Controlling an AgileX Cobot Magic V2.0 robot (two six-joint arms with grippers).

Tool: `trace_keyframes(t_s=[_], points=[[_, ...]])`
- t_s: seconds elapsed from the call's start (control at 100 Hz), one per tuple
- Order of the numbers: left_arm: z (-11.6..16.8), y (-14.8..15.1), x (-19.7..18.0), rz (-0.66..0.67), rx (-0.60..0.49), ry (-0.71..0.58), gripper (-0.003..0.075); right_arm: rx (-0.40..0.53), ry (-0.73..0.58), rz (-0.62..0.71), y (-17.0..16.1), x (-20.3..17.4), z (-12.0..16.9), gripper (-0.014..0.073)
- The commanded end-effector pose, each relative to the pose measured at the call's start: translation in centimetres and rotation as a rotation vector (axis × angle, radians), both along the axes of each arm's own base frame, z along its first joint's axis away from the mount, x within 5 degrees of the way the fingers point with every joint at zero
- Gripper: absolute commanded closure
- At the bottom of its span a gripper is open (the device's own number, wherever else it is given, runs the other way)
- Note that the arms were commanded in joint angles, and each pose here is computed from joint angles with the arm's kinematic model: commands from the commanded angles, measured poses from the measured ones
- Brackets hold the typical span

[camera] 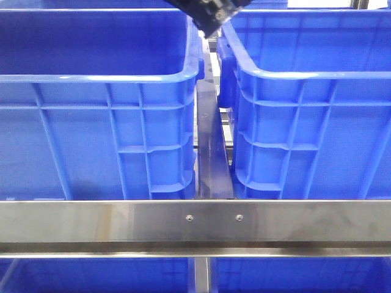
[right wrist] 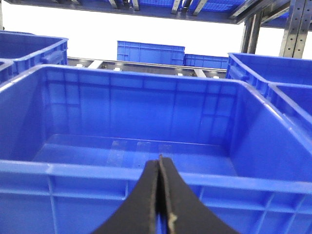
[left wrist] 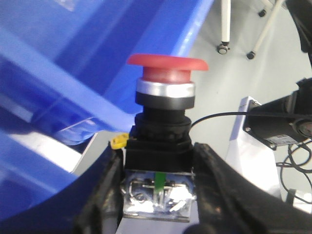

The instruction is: Pick red and yellow buttons and place in box

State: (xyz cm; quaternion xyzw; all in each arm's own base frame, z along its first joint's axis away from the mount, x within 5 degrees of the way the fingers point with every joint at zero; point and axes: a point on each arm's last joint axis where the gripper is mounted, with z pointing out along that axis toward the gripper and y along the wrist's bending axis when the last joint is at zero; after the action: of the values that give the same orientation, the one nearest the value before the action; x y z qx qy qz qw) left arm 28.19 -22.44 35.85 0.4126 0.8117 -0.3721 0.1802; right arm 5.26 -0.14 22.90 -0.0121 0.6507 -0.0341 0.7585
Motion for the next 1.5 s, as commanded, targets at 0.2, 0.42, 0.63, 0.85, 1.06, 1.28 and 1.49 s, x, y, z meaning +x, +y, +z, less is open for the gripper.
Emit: trace_keyframes(t_s=[0.2,0.42,0.63,0.85,1.06,1.28,1.49], points=[[3.0,0.0,-1.1,0.008,-0.104,-0.056,0.0615,0.102,0.009,0.023,0.1,-1.0,5.3,0.0664],[3.0,0.0,-1.1,0.008,-0.104,-0.056,0.0615,0.112,0.226,0.02,0.1,1.6,8.6,0.0662],[3.0,0.0,-1.1,0.012,-0.106,-0.058,0.0615,0.128,0.382,0.02,0.1,5.7,11.9,0.0592],[3.1,0.0,-1.0,0.017,-0.109,-0.063,0.0617,0.213,0.53,0.049,0.4,10.2,13.6,0.0126],[3.1,0.0,-1.0,0.017,-0.109,-0.063,0.0617,0.422,0.658,0.191,2.0,12.8,14.9,0.0092],[3.1,0.0,-1.0,0.017,-0.109,-0.063,0.0617,0.61,0.745,0.54,5.6,15.0,15.6,0.0107],[3.1,0.0,-1.0,0.019,-0.11,-0.064,0.0617,0.768,0.758,0.762,8.2,17.2,15.1,0.0107]])
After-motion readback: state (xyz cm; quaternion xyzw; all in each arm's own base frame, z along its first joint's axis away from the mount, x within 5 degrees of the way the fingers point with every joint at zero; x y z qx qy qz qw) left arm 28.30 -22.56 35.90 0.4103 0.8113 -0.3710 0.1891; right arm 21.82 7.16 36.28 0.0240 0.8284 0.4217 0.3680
